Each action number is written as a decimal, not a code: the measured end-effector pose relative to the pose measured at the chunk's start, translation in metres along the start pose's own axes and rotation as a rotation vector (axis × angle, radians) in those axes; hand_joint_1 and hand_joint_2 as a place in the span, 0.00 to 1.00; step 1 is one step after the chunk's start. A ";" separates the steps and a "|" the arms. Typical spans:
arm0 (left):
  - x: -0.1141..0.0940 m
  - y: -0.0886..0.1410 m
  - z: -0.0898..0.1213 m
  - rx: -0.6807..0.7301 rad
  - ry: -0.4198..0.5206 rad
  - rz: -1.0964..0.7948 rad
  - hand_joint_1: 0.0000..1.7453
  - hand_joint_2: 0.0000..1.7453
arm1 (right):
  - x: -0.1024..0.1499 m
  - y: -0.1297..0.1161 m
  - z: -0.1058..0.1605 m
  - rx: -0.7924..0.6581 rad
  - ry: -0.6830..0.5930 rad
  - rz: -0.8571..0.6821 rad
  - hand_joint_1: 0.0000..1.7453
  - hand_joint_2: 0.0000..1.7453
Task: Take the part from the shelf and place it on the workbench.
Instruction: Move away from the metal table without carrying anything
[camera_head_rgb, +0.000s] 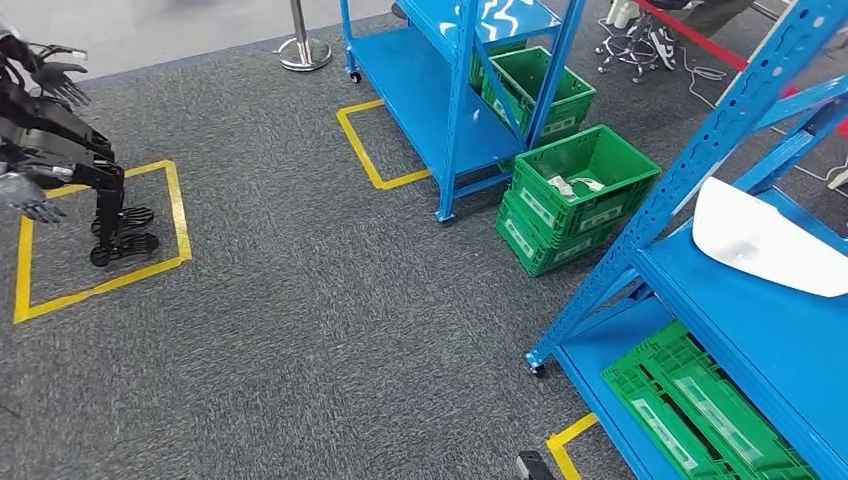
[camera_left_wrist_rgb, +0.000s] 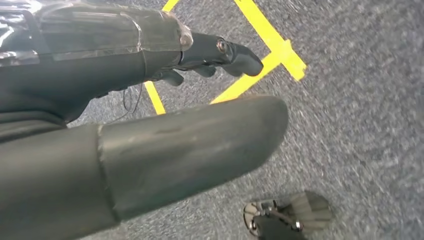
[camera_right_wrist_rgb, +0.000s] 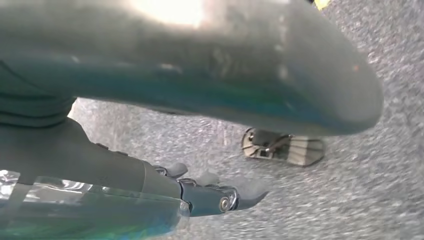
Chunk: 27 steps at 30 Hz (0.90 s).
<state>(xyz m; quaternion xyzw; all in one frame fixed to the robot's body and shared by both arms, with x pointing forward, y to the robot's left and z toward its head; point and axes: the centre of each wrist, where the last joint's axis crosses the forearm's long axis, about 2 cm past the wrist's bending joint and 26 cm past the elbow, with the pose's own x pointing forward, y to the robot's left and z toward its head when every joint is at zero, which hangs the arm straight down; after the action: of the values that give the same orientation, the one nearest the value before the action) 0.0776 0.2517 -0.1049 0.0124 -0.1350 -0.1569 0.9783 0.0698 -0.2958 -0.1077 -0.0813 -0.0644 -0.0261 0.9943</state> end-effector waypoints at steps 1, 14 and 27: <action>0.000 0.000 0.000 -0.001 0.003 0.001 0.00 0.00 | 0.000 0.000 0.000 -0.002 0.003 0.000 0.00 0.00; -0.004 -0.002 0.000 -0.042 0.019 0.010 0.00 0.00 | 0.008 0.000 0.000 -0.036 -0.020 0.033 0.00 0.00; -0.002 0.004 0.000 -0.037 0.024 0.003 0.00 0.00 | 0.006 0.005 0.001 -0.013 0.005 0.015 0.00 0.00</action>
<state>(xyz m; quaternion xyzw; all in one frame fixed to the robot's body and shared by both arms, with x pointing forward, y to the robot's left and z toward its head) 0.0770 0.2564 -0.1054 -0.0037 -0.1203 -0.1579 0.9801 0.0757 -0.2908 -0.1065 -0.0884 -0.0613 -0.0192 0.9940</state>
